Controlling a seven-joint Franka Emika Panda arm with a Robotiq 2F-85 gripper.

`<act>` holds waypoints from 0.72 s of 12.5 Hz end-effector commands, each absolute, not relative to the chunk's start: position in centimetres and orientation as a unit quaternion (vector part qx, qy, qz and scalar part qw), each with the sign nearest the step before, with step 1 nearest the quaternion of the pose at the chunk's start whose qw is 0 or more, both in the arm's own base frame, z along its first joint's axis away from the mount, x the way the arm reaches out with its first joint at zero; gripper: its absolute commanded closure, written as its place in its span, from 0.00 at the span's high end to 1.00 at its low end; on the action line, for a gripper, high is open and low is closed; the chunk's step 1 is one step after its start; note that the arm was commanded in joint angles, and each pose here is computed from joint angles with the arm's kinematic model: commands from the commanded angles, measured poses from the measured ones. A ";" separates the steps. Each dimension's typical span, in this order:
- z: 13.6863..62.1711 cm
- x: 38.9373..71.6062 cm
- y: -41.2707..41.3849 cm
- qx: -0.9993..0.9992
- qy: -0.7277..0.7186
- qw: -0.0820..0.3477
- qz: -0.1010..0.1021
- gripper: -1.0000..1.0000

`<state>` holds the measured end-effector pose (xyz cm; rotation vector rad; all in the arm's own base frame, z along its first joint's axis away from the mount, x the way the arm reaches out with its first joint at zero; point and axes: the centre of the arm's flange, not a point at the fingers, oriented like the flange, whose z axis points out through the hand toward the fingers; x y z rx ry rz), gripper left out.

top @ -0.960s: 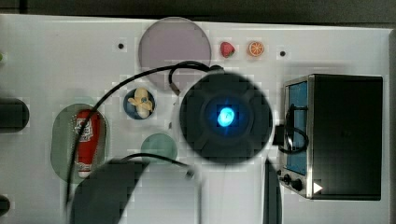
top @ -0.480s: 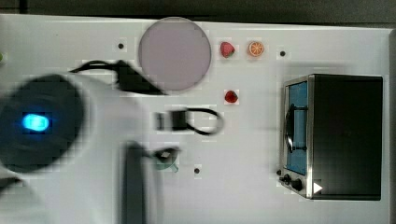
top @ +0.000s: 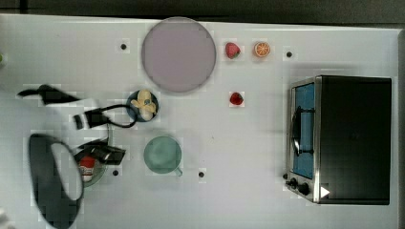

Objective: Pick ketchup from strainer and place it on the table

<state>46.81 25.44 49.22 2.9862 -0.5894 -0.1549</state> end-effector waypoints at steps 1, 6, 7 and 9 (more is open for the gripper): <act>49.3 45.4 29.8 0.984 -0.172 0.029 -0.022 1.00; 40.6 41.8 35.1 0.994 -0.107 -0.002 -0.019 1.00; 38.8 41.3 35.6 0.995 -0.098 -0.011 -0.016 1.00; 35.2 40.8 35.8 0.997 -0.078 -0.024 -0.005 1.00</act>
